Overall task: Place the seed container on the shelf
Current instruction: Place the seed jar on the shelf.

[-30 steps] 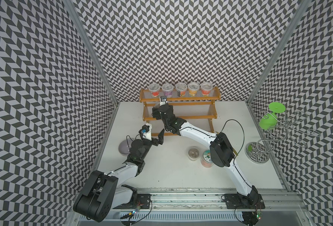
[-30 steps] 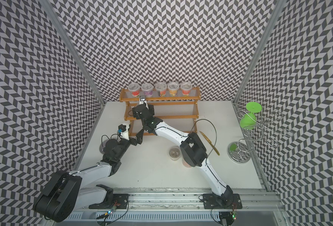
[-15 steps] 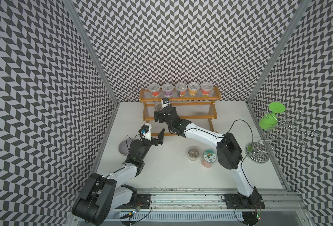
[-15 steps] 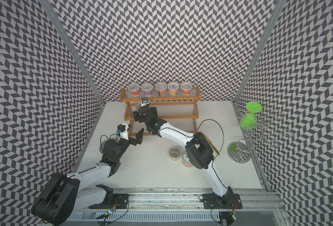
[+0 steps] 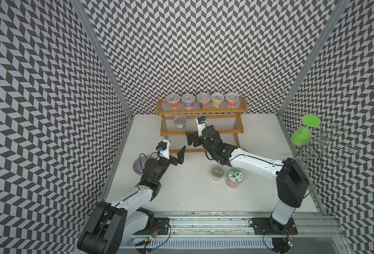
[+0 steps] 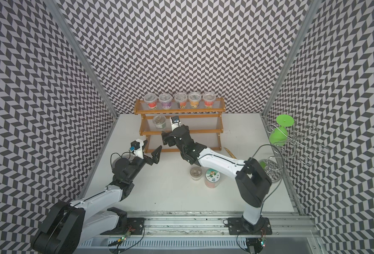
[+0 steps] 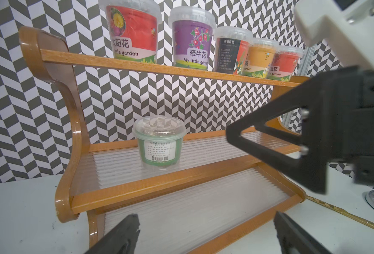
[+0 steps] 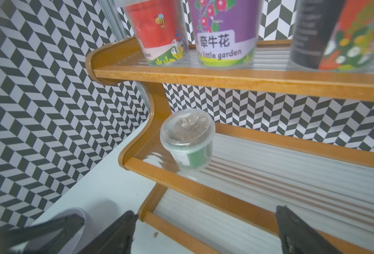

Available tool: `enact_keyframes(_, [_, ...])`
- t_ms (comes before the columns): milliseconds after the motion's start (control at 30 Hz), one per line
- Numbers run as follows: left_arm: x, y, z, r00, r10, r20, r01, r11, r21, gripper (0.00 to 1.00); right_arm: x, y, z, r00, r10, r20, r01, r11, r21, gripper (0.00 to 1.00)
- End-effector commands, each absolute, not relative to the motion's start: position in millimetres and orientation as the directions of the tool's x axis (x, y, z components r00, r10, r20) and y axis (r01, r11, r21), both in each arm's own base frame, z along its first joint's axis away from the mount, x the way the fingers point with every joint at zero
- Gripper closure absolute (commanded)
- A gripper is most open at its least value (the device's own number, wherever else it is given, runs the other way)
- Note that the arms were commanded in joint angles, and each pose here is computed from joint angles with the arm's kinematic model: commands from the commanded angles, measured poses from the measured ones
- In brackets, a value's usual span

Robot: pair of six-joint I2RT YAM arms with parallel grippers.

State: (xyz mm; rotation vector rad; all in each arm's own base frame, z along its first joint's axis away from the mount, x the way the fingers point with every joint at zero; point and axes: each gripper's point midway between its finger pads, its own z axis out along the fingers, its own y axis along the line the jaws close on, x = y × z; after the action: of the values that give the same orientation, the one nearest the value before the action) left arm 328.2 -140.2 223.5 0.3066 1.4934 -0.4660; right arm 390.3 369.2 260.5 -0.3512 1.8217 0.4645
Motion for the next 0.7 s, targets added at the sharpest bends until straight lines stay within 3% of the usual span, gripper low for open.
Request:
enact_keyframes(0, [320.7,-149.0,214.9,-0.014,-0.099,-0.995,0.514,0.853,-0.092,0.0,374.4,349.8,277.8,-0.233,0.038,-0.972,-0.481,0.864,0.15,0.0])
enact_keyframes(467, [278.7,-195.8,183.9,-0.02,-0.003,-1.0,0.661,0.75,-0.015,0.0,316.3,271.9,269.3,-0.241,0.057,-0.969,-0.482,0.859,0.171,0.0])
enact_keyframes(667, [257.5,-223.6,168.8,-0.013,0.055,-0.998,0.758,0.652,0.026,0.0,291.1,235.5,267.7,-0.253,0.1,-0.962,-0.521,0.824,0.222,0.0])
